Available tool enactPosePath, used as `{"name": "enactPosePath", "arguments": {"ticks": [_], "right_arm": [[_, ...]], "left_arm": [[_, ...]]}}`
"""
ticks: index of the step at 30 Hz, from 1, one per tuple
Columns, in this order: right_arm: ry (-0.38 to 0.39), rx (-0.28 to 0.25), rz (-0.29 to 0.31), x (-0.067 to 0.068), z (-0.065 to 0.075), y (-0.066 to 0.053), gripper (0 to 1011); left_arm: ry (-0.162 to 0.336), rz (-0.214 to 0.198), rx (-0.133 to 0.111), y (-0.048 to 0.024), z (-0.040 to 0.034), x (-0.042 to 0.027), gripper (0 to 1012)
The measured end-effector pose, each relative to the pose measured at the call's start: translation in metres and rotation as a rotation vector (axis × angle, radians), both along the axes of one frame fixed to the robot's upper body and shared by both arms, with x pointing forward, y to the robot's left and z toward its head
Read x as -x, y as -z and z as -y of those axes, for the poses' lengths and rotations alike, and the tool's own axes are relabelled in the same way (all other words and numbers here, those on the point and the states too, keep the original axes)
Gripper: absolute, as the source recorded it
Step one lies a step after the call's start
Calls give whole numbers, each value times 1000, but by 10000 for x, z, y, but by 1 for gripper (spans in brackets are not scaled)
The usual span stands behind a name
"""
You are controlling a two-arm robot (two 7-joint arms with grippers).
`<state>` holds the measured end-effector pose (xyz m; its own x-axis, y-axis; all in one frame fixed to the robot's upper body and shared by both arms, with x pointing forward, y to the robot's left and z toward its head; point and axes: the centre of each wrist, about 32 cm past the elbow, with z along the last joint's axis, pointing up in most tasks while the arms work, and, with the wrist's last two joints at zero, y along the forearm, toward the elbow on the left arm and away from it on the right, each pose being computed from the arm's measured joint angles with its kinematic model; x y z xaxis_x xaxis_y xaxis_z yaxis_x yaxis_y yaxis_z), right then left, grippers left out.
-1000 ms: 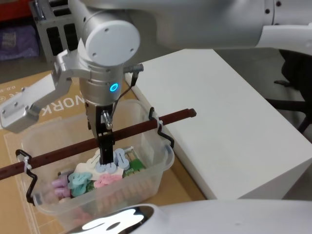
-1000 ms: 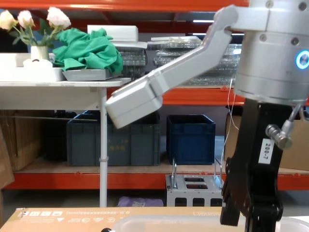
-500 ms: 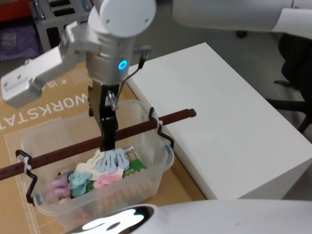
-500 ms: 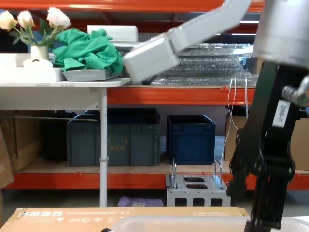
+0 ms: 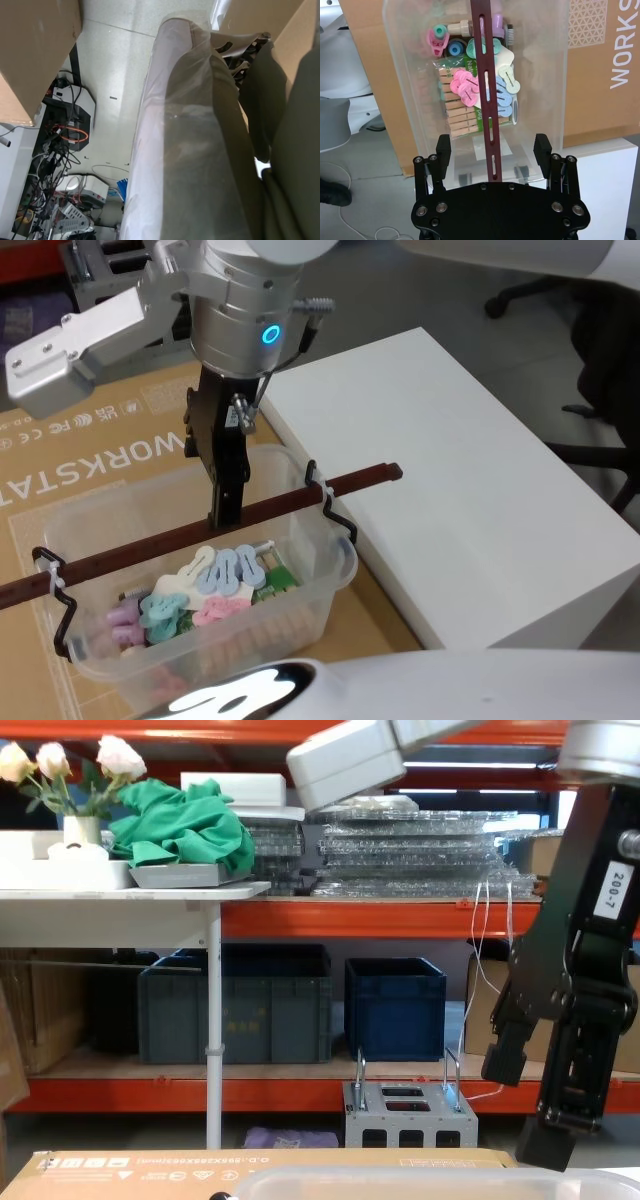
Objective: Use one hand to grasp the basket and place it at the designated location.
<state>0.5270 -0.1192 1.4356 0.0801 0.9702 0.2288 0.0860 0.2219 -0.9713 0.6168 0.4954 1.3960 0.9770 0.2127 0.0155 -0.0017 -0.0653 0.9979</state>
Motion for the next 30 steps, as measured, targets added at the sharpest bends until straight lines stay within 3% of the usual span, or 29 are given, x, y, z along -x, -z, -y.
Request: {"name": "enactPosePath", "arguments": {"ticks": [8,15,30], "right_arm": [[-17,17,10,57,-50,58,1000],[-36,61,24,121,-181,211,1000],[-43,103,39,153,-382,447,1001]], "left_arm": [[0,0,0,0,0,0,0],[0,0,0,0,0,0,0],[0,0,0,0,0,0,0]]}}
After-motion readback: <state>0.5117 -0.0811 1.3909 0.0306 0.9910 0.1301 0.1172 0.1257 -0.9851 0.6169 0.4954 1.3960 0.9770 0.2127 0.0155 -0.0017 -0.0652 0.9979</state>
